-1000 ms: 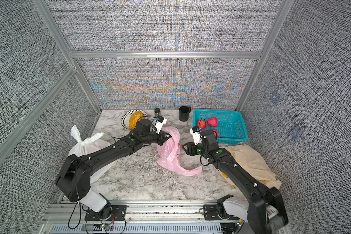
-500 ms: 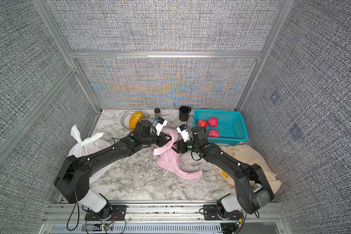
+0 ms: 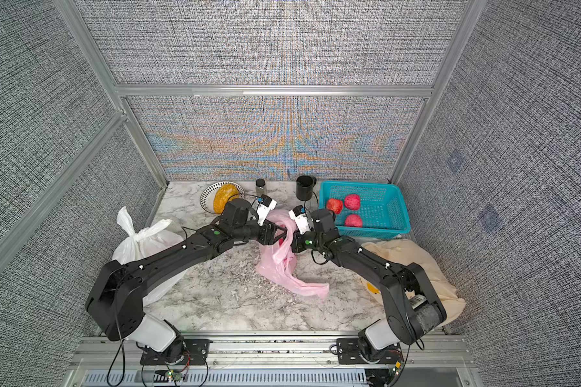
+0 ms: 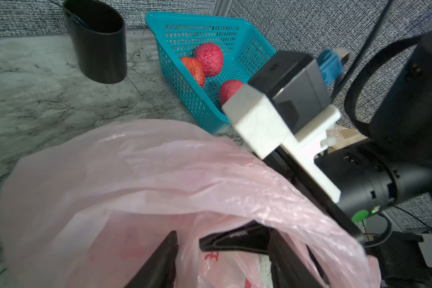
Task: Untie the knot of a plastic bag & take out the apple
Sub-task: Adjust the plastic bag at the center of the board.
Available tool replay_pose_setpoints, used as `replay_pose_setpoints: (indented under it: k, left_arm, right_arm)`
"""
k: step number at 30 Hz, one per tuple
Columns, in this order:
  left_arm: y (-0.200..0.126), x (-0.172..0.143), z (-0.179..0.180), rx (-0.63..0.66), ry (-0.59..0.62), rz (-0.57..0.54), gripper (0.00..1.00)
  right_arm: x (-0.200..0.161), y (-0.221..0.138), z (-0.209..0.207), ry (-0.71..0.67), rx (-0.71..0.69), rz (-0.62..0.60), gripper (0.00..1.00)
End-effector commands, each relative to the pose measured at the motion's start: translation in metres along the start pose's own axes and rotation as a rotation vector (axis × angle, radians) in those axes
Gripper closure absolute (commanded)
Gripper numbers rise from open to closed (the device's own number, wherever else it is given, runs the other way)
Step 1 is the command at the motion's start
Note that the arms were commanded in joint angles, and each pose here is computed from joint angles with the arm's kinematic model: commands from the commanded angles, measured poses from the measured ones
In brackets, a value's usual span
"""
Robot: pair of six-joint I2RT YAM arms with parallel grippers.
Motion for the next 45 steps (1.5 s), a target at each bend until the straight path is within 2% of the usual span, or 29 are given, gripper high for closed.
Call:
replay_pose_setpoints:
  k: [1, 4, 6, 13, 16, 21, 25, 28, 29, 31, 33, 35, 39, 45]
  left_arm:
    - [-0.007, -0.013, 0.013, 0.089, -0.012, 0.028, 0.28]
    - [-0.012, -0.019, 0.019, 0.128, -0.027, 0.033, 0.15]
    - [-0.010, -0.023, 0.021, 0.142, -0.029, 0.049, 0.00]
    - [-0.007, -0.029, 0.033, 0.261, -0.030, 0.050, 0.00]
    - [-0.005, -0.023, 0.040, 0.307, -0.037, 0.007, 0.00]
    - [-0.002, -0.008, 0.061, 0.465, -0.058, -0.065, 0.00]
    - [0.004, -0.002, 0.081, 0.594, -0.063, -0.068, 0.19]
    - [0.004, -0.007, 0.104, 0.699, -0.088, -0.043, 0.48]
    - [0.001, -0.010, 0.111, 0.715, -0.105, -0.041, 0.55]
    - [-0.010, -0.014, 0.119, 0.740, -0.133, -0.045, 0.63]
    - [-0.028, -0.019, 0.123, 0.771, -0.145, -0.057, 0.64]
    - [-0.048, -0.024, 0.126, 0.805, -0.155, -0.071, 0.64]
    - [-0.087, -0.035, 0.135, 0.845, -0.226, -0.117, 0.64]
    - [-0.118, -0.051, 0.138, 0.849, -0.301, -0.139, 0.64]
  right_arm:
    - [0.005, 0.000, -0.003, -0.005, -0.028, -0.009, 1.00]
    - [0.005, 0.000, -0.003, 0.000, -0.027, -0.010, 1.00]
    - [0.006, 0.000, -0.003, 0.004, -0.027, -0.012, 1.00]
    - [0.008, 0.002, 0.003, -0.010, -0.024, -0.004, 1.00]
    - [0.006, 0.003, 0.006, -0.019, -0.030, 0.011, 1.00]
    - [-0.003, 0.000, 0.006, -0.019, -0.081, 0.048, 1.00]
    - [-0.018, -0.008, -0.002, 0.006, -0.157, 0.095, 1.00]
    - [-0.031, -0.016, -0.015, 0.063, -0.245, 0.132, 1.00]
    - [-0.036, -0.020, -0.022, 0.091, -0.282, 0.146, 1.00]
    - [-0.046, -0.031, -0.033, 0.145, -0.344, 0.165, 1.00]
    - [-0.050, -0.045, -0.042, 0.186, -0.397, 0.158, 1.00]
    - [-0.068, -0.056, -0.049, 0.226, -0.444, 0.183, 1.00]
    - [-0.079, -0.070, -0.060, 0.254, -0.485, 0.197, 1.00]
    - [-0.081, -0.082, -0.076, 0.267, -0.531, 0.195, 1.00]
Point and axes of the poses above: each gripper's point midway between its finger pads, its own y axis out along the fingers, its own z axis along the line the jaws close on, x = y × z, the point moved 4 cm from there along -y, back along the fingers, and after that the axes turned 14 degrees about -y, right-handed, at the moved point
